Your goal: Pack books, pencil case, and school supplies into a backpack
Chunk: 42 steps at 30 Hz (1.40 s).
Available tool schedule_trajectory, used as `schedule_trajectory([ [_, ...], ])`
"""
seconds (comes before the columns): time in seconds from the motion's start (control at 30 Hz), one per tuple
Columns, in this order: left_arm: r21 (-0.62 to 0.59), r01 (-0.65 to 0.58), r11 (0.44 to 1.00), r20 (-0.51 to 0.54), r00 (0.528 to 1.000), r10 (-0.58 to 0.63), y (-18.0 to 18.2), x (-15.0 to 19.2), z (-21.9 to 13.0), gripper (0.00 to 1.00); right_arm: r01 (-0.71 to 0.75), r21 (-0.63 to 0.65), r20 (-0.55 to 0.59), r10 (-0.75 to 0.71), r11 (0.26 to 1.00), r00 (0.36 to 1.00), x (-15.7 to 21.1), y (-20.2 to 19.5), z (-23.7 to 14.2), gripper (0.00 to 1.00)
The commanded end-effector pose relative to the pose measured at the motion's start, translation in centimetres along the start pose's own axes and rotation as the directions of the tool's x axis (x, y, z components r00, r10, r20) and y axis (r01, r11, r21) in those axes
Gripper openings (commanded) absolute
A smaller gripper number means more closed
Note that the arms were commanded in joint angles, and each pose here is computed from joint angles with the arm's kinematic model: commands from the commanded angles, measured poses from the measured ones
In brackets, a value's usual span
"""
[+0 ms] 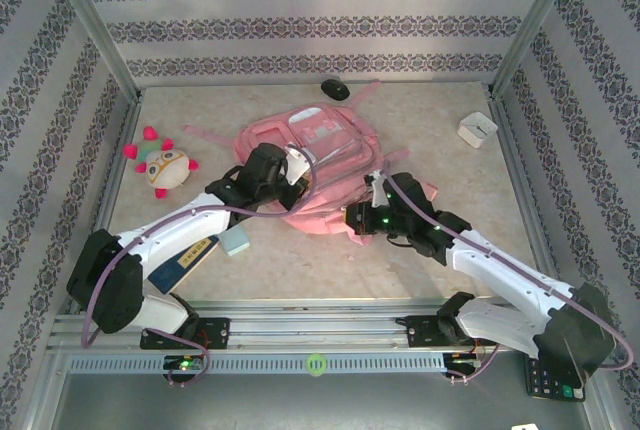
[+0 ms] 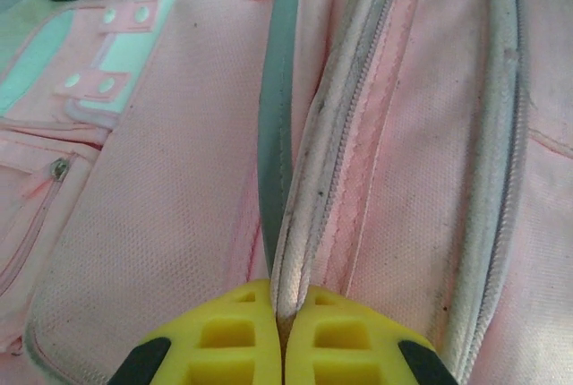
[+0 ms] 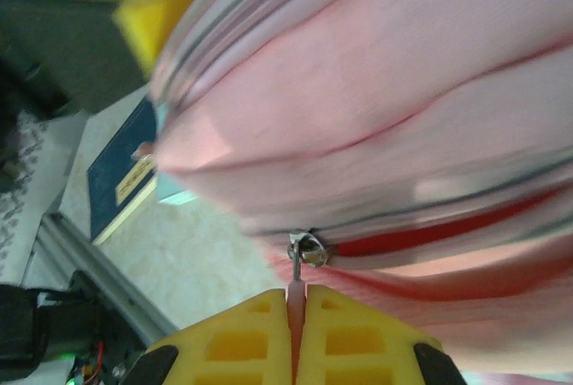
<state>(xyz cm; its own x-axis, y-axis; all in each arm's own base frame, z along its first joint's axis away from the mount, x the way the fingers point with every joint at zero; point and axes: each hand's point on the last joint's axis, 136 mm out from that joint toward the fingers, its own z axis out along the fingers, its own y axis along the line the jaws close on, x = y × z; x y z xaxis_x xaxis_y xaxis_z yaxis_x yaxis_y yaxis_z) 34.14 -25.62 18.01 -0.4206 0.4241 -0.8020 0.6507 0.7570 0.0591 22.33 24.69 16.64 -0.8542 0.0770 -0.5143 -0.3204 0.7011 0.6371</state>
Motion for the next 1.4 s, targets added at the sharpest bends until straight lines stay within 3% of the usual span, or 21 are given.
schedule_trajectory([
  [0.0,-0.084,0.211,0.974,0.229,0.955,-0.187,1.8,-7.1,-1.0,0.0,0.04,-0.066,0.066,-0.035,0.997,0.997,-1.2,4.1,0.2,0.0],
  [0.17,-0.039,0.274,0.961,0.261,0.931,-0.255,1.0,-8.5,-0.3,0.0,0.046,-0.141,0.054,-0.038,0.989,0.998,0.1,7.9,3.1,0.0],
  [0.37,0.005,0.205,0.979,0.265,0.943,-0.199,-0.2,-8.4,-0.3,0.0,0.037,-0.198,0.037,-0.03,0.979,0.999,0.3,10.0,5.7,0.01],
  [0.47,0.043,0.093,0.995,0.267,0.958,-0.101,-0.7,-7.8,-0.7,0.0,0.04,-0.174,0.032,-0.035,0.984,0.999,0.2,9.5,4.6,0.36],
  [0.6,0.143,0.002,0.99,0.312,0.949,-0.047,-0.7,-6.2,-1.0,0.0,-0.02,-0.156,0.005,0.021,0.988,1.0,0.0,7.0,2.3,0.51],
  [0.77,0.241,-0.132,0.962,0.34,0.939,0.044,-1.8,-5.3,-2.0,0.0,-0.155,-0.092,0.011,0.157,0.984,0.988,-1.0,2.2,0.2,0.81],
  [1.07,0.344,-0.154,0.926,0.403,0.915,0.002,-1.8,-5.8,-3.4,0.0,-0.341,-0.103,0.087,0.35,0.934,0.933,-3.1,-0.7,1.0,0.82],
  [1.3,0.4,-0.205,0.893,0.396,0.918,0.033,-2.7,-5.3,-3.5,0.0,-0.323,-0.152,0.222,0.351,0.934,0.91,-6.3,-0.9,1.9,0.82],
  [1.37,0.414,-0.212,0.885,0.383,0.923,0.042,-2.9,-5.0,-3.3,0.0,-0.299,-0.183,0.24,0.338,0.936,0.91,-7.5,-0.1,2.3,0.77],
])
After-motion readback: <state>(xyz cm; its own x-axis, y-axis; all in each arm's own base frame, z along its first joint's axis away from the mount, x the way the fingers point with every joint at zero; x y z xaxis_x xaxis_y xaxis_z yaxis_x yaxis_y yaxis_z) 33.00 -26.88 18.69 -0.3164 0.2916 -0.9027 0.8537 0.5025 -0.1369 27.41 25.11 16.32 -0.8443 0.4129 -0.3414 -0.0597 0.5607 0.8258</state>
